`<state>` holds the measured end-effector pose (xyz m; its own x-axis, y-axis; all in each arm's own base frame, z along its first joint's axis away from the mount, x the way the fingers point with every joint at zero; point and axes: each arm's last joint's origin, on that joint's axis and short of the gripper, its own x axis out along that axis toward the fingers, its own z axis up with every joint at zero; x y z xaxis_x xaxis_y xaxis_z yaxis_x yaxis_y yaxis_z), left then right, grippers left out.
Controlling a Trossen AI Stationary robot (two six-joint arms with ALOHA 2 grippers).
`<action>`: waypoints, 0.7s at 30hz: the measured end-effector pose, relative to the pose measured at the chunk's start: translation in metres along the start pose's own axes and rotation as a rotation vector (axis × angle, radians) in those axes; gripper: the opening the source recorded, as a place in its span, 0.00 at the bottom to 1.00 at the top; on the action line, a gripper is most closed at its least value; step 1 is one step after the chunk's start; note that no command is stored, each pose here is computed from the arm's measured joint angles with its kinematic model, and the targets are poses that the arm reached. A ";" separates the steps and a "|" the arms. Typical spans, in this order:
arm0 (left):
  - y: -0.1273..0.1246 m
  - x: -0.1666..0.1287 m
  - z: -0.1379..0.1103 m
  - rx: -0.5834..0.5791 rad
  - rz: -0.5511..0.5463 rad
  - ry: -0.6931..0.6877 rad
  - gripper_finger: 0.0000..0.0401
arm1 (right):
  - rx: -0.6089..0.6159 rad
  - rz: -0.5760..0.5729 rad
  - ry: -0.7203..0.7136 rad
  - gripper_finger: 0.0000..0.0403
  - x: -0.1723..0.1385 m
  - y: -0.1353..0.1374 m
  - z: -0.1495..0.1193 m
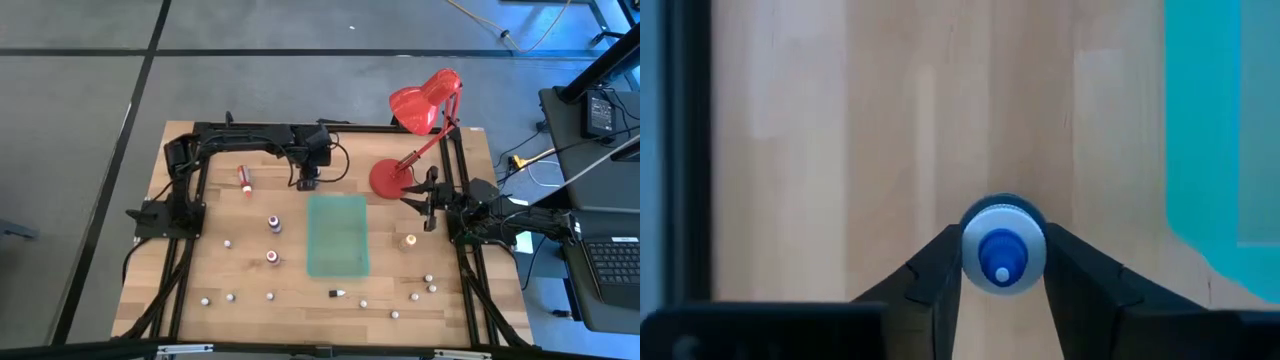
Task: Pick & Place food coloring
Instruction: Put the large blue food coloring bottle into the green bin
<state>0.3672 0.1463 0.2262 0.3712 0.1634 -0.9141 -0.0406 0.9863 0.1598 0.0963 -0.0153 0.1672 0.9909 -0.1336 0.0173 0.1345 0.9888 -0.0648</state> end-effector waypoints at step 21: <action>-0.107 -0.077 0.044 0.112 -0.187 -0.147 0.31 | 0.006 0.001 -0.001 0.33 0.000 0.000 0.000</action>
<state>0.3832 0.0273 0.2961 0.4934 -0.0345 -0.8691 0.1413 0.9891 0.0410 0.0963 -0.0153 0.1672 0.9910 -0.1327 0.0178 0.1335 0.9893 -0.0587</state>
